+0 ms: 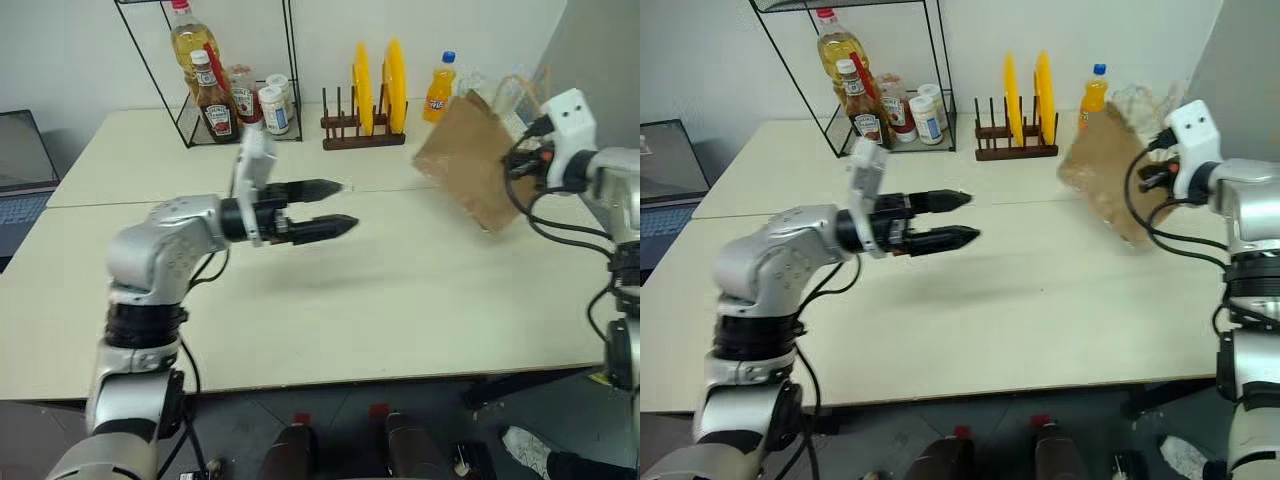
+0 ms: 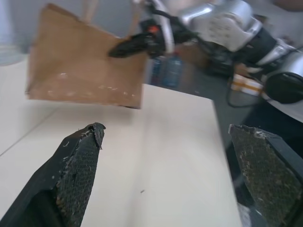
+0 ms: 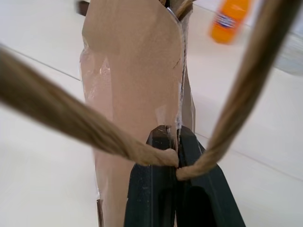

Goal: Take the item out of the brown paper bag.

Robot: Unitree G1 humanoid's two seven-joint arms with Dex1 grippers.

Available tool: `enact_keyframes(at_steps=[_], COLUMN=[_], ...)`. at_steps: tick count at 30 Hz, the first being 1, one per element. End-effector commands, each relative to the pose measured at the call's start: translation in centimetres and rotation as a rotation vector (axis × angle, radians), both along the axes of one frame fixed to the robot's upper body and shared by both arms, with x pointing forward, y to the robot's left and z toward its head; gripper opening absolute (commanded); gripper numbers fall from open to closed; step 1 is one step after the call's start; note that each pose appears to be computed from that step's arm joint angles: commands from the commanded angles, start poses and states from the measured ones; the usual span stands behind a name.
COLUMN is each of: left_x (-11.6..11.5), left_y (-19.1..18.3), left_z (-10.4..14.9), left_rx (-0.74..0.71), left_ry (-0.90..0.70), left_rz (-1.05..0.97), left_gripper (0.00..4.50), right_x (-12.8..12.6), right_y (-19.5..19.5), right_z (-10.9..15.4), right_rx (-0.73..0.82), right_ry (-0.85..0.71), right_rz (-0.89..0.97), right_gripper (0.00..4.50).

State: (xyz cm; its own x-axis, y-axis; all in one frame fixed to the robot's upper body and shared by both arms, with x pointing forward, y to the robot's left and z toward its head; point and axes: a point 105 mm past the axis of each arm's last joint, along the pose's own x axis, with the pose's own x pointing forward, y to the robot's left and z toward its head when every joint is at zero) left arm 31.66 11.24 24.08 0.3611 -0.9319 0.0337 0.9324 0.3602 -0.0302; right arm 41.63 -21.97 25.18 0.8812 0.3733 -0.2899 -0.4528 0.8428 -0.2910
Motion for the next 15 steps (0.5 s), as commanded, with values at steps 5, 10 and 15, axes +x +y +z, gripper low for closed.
enact_keyframes(at_steps=[5, 10, 15], left_x=[-3.4, -5.3, -6.9], left_y=[4.2, 6.6, 8.0], left_z=[-0.6, -2.0, -2.8], left_rx=[-0.02, -0.017, -0.024], left_ry=[-0.022, -0.004, -0.004], left_rz=[0.289, 0.47, 0.599], left_gripper=[4.5, 4.5, 4.5], right_x=[1.5, 2.1, 2.6], right_y=[12.7, 17.8, 19.8], right_z=[2.8, 2.1, 0.8], right_rx=[-0.095, -0.241, -0.41], right_ry=[-0.157, -0.199, -0.245], right_rz=[0.421, 0.61, 0.658], right_gripper=[0.02, 0.02, 0.02])
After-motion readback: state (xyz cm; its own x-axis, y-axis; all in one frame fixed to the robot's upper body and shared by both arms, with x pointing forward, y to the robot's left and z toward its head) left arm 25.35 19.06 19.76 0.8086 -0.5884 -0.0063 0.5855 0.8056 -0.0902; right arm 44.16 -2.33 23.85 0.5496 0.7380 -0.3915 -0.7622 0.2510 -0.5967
